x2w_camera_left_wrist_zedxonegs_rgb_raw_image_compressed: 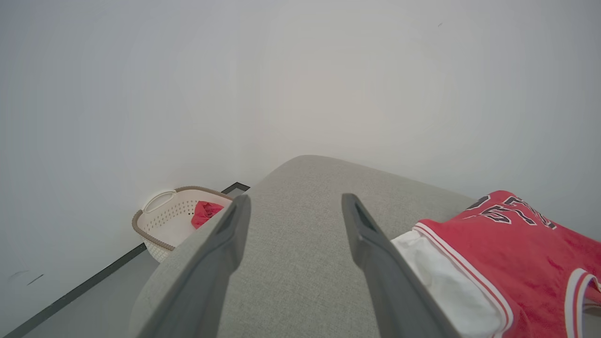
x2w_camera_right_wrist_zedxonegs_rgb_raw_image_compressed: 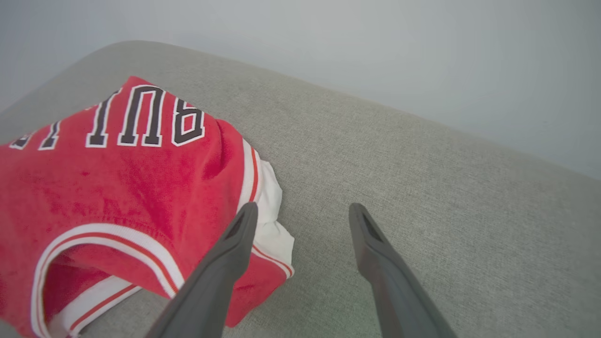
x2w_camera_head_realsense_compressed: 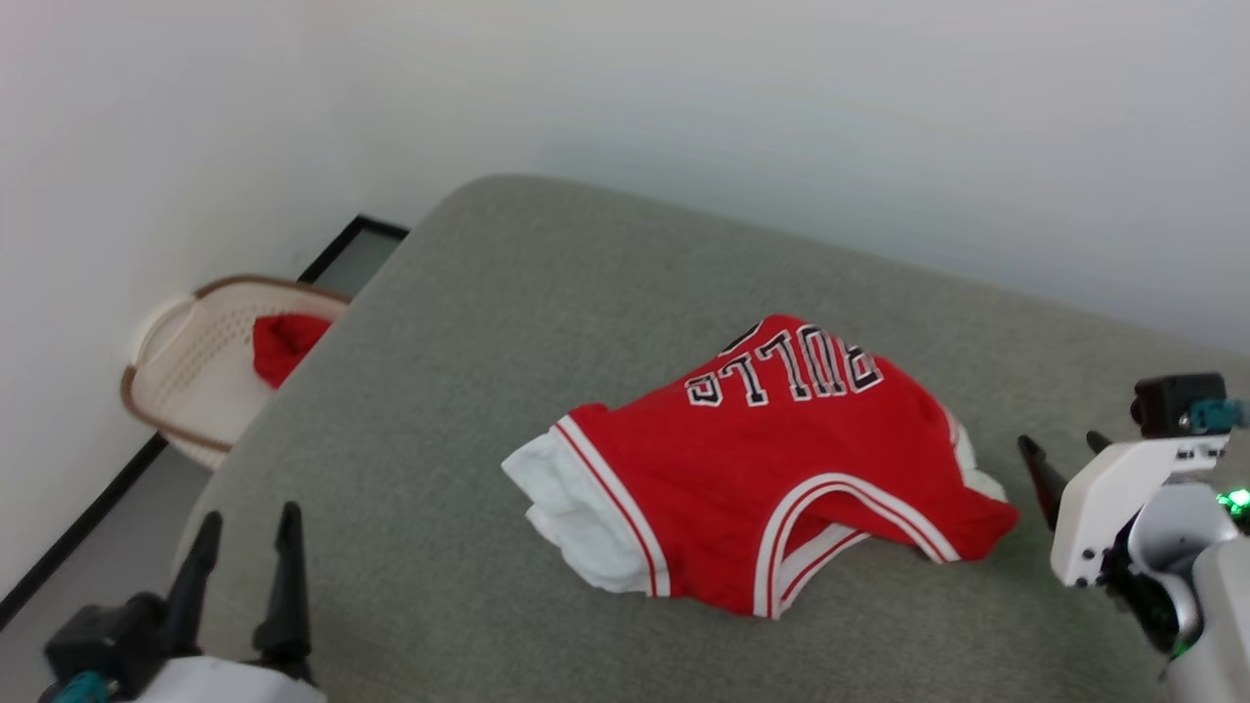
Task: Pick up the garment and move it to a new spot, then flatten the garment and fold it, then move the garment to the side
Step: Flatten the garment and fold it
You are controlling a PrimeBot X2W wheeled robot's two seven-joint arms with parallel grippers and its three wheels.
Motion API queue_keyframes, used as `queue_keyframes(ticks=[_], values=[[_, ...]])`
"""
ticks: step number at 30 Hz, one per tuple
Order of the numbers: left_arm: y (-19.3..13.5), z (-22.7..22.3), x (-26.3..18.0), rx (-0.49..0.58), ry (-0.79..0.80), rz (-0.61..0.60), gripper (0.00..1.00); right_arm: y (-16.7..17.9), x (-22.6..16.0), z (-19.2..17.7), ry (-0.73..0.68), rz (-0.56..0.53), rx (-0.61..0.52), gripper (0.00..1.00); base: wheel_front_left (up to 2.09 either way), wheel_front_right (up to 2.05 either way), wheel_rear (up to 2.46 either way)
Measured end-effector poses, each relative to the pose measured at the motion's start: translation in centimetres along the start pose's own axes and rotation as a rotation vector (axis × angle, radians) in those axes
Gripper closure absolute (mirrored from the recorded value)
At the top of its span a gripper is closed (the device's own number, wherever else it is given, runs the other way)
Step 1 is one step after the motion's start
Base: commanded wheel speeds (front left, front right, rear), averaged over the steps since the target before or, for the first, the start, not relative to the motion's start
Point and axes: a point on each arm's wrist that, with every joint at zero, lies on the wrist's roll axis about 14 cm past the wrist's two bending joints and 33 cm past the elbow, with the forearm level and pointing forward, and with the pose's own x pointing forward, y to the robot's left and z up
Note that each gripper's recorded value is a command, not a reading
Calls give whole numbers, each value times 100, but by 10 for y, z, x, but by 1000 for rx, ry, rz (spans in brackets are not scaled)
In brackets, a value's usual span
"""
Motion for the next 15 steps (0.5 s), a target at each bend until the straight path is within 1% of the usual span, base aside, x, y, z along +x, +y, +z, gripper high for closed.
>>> queue_keyframes(ticks=[4,10,13,15], values=[[-7,-8,6,-8,17,-2,0,-2,23,-10,80,19,14,0,0,0,0],[-8,-22,11,-4,52,15,0,15,51,-47,260,90,43,0,0,0,0],[-5,-27,12,-1,68,33,0,22,59,-67,350,118,39,0,0,0,0],[-2,-31,11,1,77,44,0,27,63,-75,382,133,32,0,0,0,0]])
